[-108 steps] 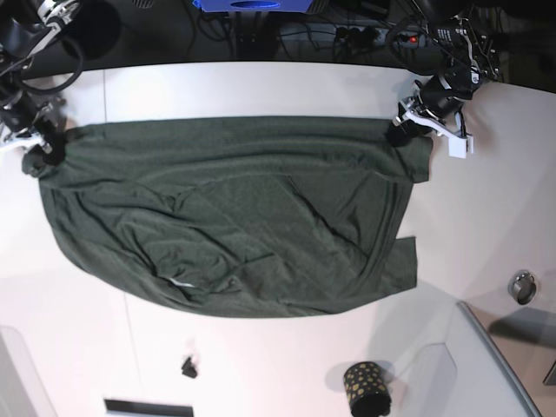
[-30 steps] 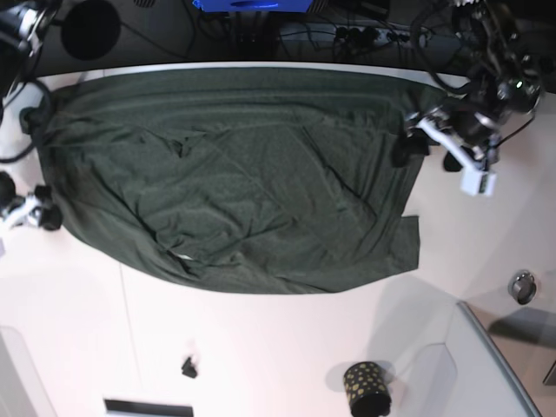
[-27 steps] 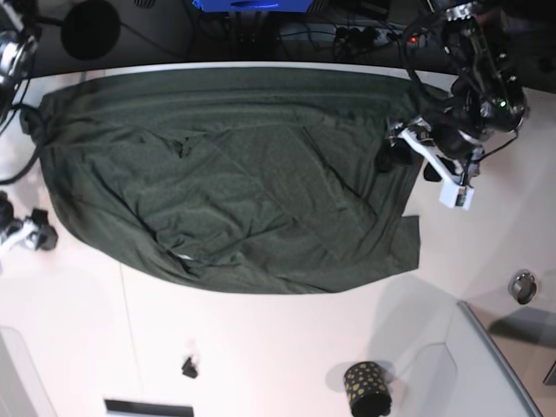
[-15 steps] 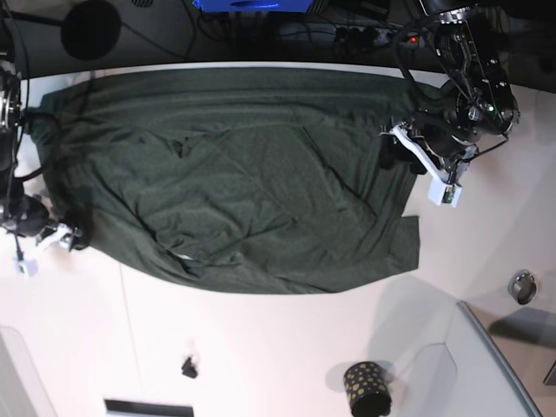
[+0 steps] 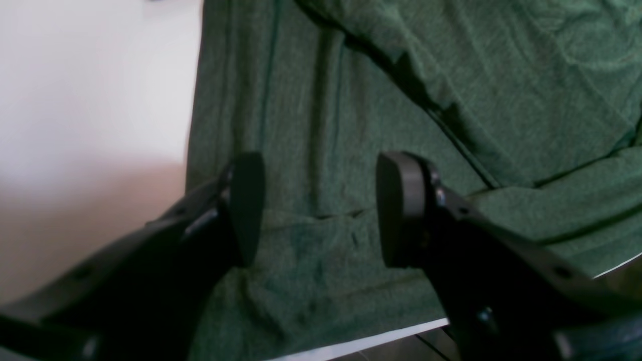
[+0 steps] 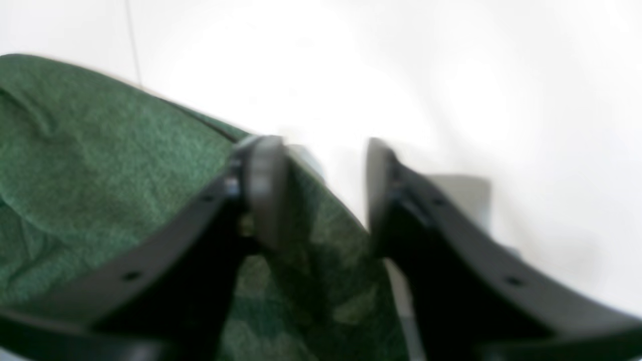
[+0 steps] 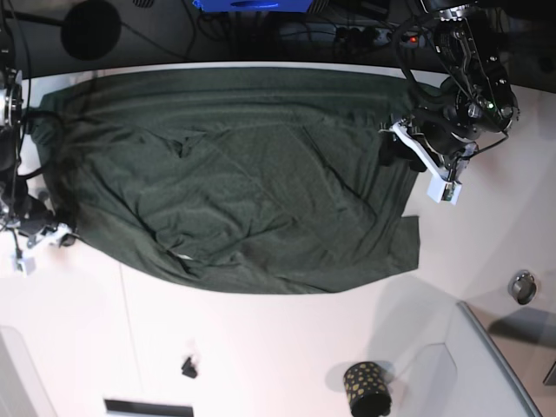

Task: Layout the t-shirt on the table in an organized manner, then fold the t-shirt properly
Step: 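Slide both grippers along the shirt sides and grasp the side edges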

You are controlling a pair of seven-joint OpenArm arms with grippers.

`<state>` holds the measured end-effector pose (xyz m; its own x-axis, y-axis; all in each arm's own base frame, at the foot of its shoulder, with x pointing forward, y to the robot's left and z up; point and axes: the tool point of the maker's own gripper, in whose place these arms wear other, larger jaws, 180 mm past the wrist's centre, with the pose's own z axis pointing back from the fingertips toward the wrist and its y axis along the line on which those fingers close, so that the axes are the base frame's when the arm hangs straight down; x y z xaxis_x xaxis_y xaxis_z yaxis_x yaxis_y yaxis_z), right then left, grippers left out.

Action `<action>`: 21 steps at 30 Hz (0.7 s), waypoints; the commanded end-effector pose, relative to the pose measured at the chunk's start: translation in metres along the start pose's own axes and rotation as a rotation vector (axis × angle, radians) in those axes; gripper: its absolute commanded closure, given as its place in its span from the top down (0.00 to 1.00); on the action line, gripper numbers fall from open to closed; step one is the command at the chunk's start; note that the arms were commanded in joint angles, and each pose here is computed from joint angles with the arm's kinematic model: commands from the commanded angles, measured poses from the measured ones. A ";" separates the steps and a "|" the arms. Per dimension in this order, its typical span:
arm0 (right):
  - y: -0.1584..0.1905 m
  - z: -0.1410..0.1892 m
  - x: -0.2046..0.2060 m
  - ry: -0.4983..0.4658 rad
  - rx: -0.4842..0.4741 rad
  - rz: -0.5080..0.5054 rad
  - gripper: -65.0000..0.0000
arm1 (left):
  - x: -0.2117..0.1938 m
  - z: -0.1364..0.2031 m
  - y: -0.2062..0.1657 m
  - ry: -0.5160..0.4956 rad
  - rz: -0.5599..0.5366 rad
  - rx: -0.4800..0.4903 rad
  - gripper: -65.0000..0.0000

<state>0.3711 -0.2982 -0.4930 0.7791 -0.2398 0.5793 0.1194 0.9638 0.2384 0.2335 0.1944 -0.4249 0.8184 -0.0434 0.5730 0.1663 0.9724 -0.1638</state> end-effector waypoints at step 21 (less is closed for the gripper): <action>0.011 0.009 0.039 -0.029 0.021 0.085 0.01 | 0.006 0.004 0.002 -0.025 -0.012 0.006 0.51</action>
<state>0.3752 -0.2856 -0.4841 0.8138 -0.1541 0.5603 0.0402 0.9768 0.2103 0.2311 0.1950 -0.4267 0.8225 -0.0458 0.5669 0.1656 0.9729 -0.1617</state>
